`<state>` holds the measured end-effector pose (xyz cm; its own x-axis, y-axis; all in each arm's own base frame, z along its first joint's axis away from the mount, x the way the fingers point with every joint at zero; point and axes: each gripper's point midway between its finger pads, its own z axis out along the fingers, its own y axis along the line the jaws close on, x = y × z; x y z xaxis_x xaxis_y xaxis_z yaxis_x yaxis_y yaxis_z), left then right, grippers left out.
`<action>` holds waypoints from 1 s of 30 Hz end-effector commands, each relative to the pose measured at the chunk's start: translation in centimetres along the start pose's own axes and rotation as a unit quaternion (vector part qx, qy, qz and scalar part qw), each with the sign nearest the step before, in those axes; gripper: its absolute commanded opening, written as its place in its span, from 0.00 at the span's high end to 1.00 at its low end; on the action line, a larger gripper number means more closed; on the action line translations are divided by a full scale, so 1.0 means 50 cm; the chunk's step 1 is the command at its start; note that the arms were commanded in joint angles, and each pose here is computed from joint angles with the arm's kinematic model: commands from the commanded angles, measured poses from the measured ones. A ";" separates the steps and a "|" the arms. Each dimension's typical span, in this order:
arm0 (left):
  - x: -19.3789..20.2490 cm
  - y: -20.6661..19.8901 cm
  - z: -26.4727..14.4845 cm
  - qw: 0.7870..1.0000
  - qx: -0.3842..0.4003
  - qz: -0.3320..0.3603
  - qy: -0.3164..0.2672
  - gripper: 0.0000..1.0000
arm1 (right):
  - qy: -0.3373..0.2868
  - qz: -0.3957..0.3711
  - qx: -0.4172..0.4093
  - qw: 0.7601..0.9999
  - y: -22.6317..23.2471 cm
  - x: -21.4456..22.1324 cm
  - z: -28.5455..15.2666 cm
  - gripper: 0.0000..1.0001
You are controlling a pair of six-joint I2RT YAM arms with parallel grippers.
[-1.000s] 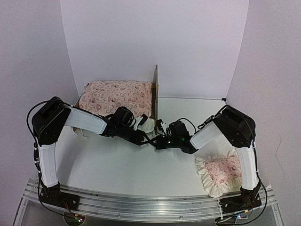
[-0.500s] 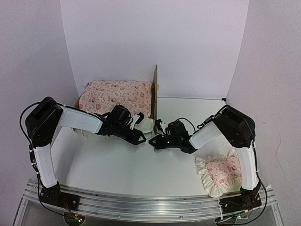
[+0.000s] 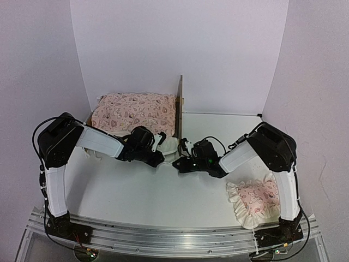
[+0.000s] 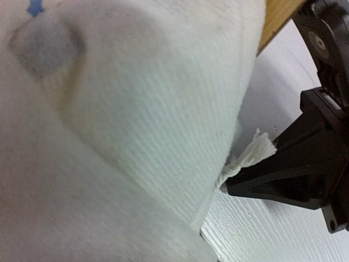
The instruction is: Set up the pet bed
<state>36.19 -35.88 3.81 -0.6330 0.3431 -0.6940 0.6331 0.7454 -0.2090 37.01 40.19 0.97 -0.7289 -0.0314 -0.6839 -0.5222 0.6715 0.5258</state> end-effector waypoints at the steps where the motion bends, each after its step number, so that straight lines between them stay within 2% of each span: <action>1: -0.063 -0.002 -0.007 0.999 0.002 0.012 -0.046 0.97 | -0.088 0.000 -0.014 0.996 0.054 -0.138 -0.039 1.00; 3: -0.064 -0.008 -0.013 0.999 0.008 0.011 -0.044 1.00 | -0.092 0.000 -0.014 0.996 0.059 -0.143 -0.047 1.00; 8: -0.058 -0.017 -0.022 0.999 0.021 0.001 -0.039 1.00 | -0.092 0.014 -0.006 0.996 0.051 -0.133 -0.047 1.00; 13: -0.049 -0.019 -0.018 0.999 0.027 -0.020 -0.037 1.00 | -0.092 0.032 0.001 0.995 0.034 -0.129 -0.020 1.00; 23: -0.065 -0.046 -0.041 0.997 0.060 -0.013 -0.047 1.00 | -0.096 0.042 -0.002 0.994 0.033 -0.138 0.016 0.96; 30: -0.052 -0.047 -0.053 0.997 0.066 -0.028 -0.039 1.00 | -0.107 0.021 0.026 0.994 0.037 -0.125 0.028 1.00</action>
<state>34.99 -36.86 4.94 -0.6501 0.3087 -0.6943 0.6516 0.6966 -0.3003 38.03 42.70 3.73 -0.6909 0.0459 -0.7215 -0.5178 0.6651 0.5381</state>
